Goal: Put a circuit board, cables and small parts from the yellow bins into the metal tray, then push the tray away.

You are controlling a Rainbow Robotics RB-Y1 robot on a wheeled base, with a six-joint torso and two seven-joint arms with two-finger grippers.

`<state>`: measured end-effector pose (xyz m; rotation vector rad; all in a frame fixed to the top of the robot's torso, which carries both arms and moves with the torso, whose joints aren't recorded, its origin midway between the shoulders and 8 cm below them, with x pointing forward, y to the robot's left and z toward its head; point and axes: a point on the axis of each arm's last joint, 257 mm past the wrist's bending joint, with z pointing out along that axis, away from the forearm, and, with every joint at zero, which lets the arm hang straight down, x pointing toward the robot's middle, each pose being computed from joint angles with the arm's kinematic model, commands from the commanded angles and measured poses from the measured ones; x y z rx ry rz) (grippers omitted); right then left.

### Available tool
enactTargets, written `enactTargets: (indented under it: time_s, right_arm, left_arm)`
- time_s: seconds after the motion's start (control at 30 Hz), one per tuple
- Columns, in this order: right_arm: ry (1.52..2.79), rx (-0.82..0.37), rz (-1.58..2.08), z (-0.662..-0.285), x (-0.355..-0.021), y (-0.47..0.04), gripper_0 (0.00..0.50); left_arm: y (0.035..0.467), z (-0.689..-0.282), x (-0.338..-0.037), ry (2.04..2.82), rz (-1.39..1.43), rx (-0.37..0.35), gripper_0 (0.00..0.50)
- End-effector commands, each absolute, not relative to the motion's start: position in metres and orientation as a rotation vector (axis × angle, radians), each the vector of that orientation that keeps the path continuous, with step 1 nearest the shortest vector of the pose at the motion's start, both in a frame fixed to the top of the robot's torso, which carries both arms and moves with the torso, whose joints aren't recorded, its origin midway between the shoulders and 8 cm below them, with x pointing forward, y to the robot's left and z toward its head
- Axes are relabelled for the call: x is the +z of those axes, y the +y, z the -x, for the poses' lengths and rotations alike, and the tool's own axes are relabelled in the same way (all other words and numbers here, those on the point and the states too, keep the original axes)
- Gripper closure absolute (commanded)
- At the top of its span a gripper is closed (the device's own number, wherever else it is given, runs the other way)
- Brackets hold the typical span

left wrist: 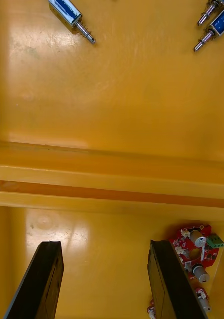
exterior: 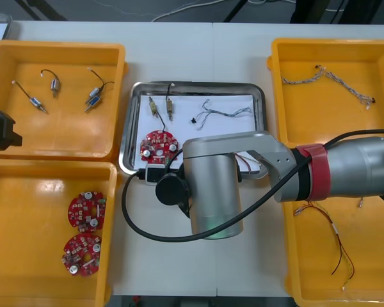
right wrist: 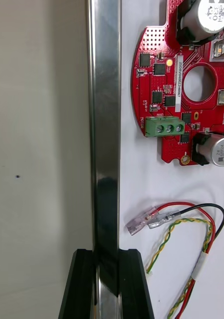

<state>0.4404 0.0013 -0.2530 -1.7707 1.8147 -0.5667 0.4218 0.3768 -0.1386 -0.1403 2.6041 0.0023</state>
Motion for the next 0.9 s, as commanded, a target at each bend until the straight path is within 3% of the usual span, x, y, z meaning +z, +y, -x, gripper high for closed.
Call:
enactTargets:
  time_s: [0.03, 0.9]
  right_arm:
    - [1.719, -0.663, 1.774, -0.470, -0.223, 0.000, 0.500]
    - [1.624, -0.818, 1.683, -0.554, -0.177, -0.012, 0.500]
  left_arm:
    - [0.390, -0.421, -0.122, 2.568, 0.026, 0.084, 0.000]
    - [0.390, -0.421, -0.122, 2.568, 0.026, 0.084, 0.000]
